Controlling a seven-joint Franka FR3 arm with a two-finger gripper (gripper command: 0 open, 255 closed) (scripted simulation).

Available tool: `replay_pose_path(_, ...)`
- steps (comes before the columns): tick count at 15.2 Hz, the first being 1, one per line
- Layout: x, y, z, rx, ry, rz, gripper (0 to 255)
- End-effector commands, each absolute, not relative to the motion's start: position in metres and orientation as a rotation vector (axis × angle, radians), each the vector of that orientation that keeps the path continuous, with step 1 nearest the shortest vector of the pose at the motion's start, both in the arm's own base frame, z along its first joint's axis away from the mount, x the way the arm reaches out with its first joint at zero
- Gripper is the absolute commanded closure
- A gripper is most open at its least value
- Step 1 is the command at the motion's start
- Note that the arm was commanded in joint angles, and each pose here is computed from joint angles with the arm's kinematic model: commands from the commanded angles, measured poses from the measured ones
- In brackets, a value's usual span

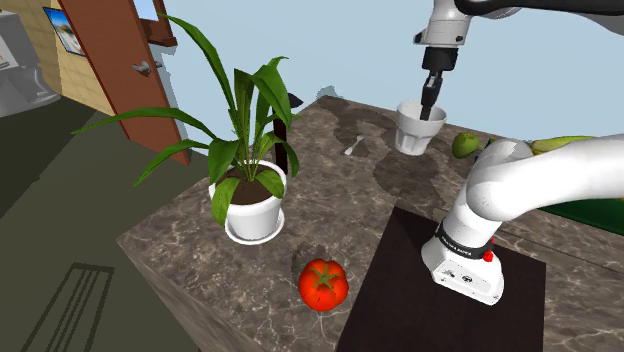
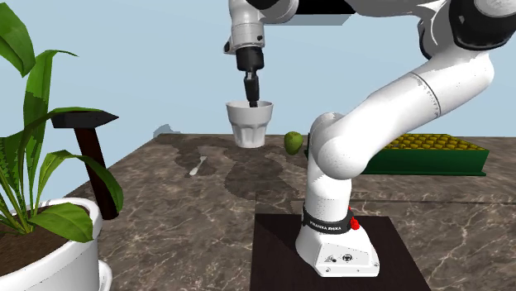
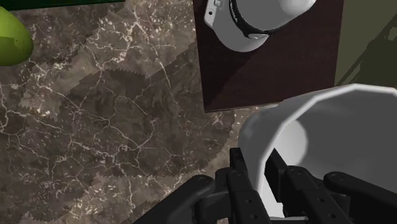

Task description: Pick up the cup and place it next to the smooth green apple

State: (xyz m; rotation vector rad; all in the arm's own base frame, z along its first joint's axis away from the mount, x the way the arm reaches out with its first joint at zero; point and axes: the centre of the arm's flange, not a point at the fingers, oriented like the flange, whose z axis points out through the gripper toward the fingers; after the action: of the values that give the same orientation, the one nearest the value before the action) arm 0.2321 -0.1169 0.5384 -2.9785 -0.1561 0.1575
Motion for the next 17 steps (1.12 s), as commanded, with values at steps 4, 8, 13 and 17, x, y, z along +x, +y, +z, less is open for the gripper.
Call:
replay_pose_path(4,0.224,-0.185,0.538,-2.979,-0.157,0.158,255)
replay_pose_path(8,0.217,-0.237,0.538,-2.979,-0.157,0.158,255)
replay_pose_path(13,0.208,-0.302,0.538,-2.979,-0.157,0.158,255)
replay_pose_path(17,0.201,-0.355,0.538,-2.979,-0.157,0.158,255)
